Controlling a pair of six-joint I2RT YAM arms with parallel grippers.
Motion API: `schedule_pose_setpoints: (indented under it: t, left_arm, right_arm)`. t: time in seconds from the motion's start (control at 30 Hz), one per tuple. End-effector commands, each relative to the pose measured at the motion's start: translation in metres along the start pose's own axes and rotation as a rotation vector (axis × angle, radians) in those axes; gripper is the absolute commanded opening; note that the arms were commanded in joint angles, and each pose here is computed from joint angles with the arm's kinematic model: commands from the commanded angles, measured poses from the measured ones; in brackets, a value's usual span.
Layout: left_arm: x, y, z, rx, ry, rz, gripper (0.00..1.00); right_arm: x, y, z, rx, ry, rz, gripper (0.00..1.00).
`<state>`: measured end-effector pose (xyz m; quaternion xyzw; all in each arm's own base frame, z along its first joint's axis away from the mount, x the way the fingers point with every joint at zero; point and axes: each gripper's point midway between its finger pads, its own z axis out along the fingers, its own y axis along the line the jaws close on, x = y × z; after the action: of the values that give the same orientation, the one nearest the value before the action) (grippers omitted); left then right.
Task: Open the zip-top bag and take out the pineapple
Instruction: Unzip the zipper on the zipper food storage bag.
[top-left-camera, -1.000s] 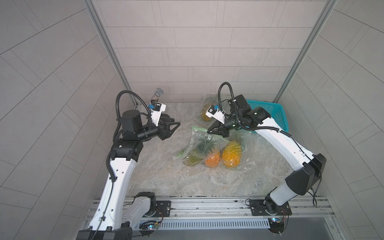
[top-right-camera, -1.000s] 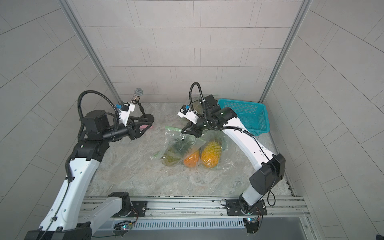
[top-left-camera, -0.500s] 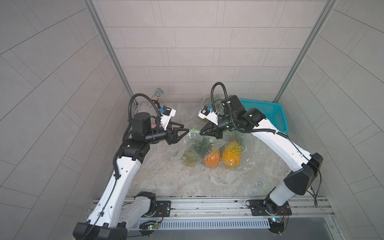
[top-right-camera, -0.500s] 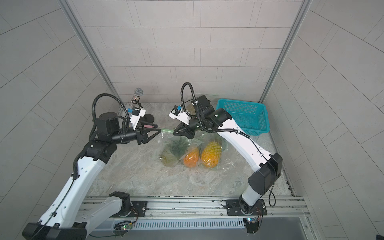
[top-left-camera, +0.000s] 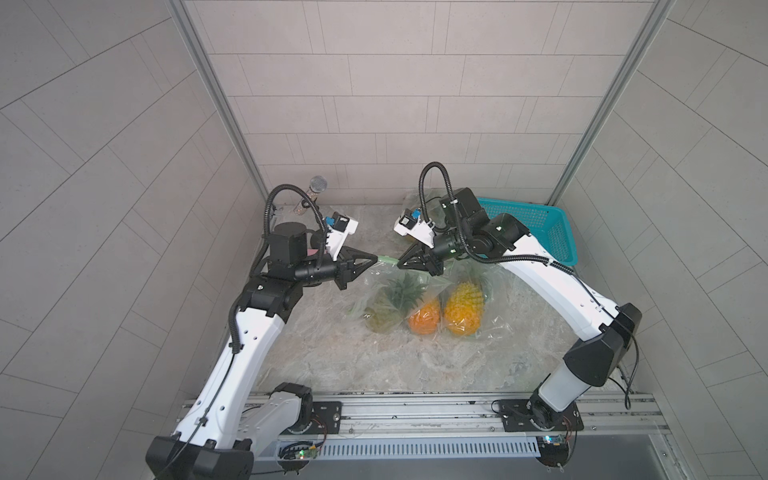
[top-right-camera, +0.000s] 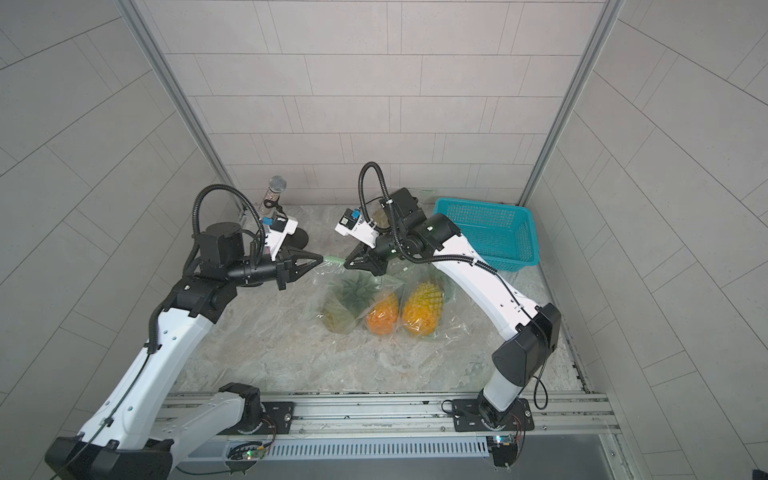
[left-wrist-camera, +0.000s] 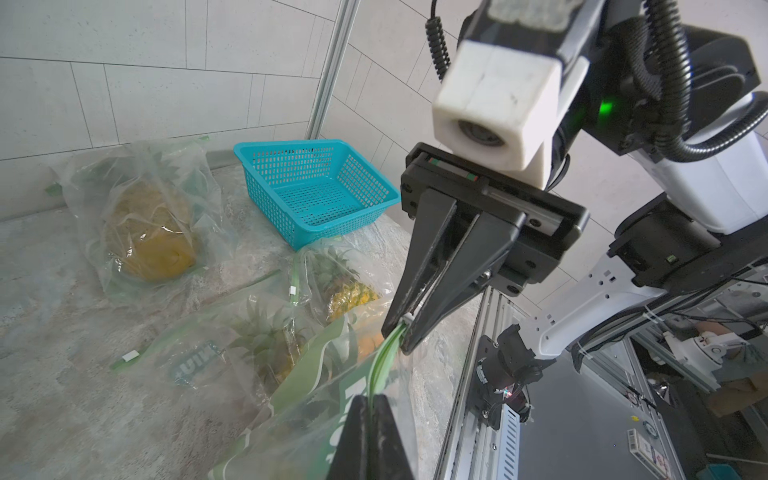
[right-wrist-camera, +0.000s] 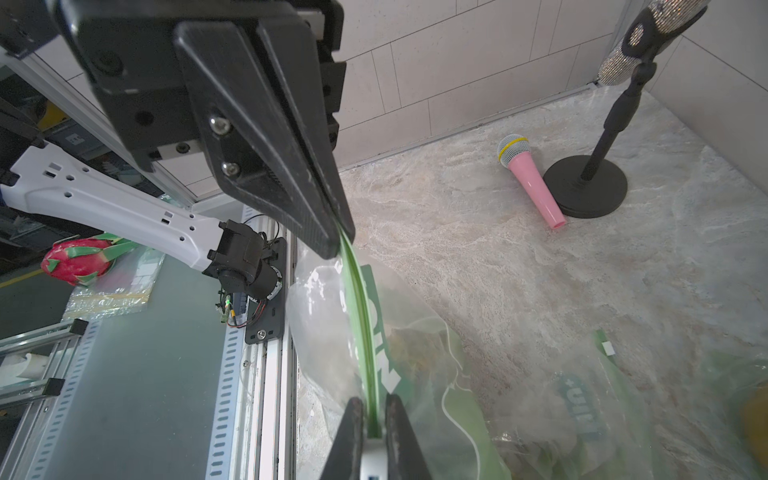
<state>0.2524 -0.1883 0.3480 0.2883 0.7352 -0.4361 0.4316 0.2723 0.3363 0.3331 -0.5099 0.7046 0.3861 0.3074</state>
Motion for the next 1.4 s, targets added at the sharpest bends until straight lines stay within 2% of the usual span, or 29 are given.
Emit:
schedule_pose_setpoints:
  t: [0.0,0.23,0.33,0.43,0.53,0.73,1.0,1.2,1.37]
  left_arm:
    - [-0.013,-0.006,-0.004,-0.002,-0.016,0.062,0.00]
    - [-0.018,-0.008,-0.005,-0.002,-0.021,0.076,0.00]
    - [-0.018,-0.010,-0.006,0.008,-0.022,0.080,0.00]
    - [-0.018,-0.013,-0.006,0.024,-0.021,0.080,0.00]
    - [-0.016,-0.013,-0.006,0.027,-0.020,0.082,0.00]
    - [-0.015,-0.009,-0.006,0.000,-0.014,0.086,0.00]
    - [-0.011,-0.004,-0.006,-0.028,-0.002,0.085,0.00]
    - [-0.012,-0.003,-0.008,-0.048,-0.002,0.093,0.00]
    - [-0.014,0.013,-0.015,-0.177,-0.010,0.101,0.00]
  right_arm:
    - [-0.008,0.010,-0.004,-0.039,-0.014,-0.029,0.17]
    - [0.001,0.008,-0.001,-0.044,0.021,-0.021,0.28]
    - [0.001,0.007,0.001,-0.046,0.023,-0.019,0.29]
    - [0.000,0.002,0.003,-0.035,0.022,-0.015,0.38]
    - [-0.002,0.001,0.005,-0.035,0.017,-0.016,0.39]
    - [0.000,0.008,0.005,-0.085,0.022,-0.016,0.24]
    - [-0.006,0.016,0.001,-0.111,-0.007,-0.027,0.22]
    - [-0.004,0.010,0.002,-0.103,-0.001,-0.003,0.06]
    - [0.004,0.003,-0.002,-0.055,0.022,0.011,0.02]
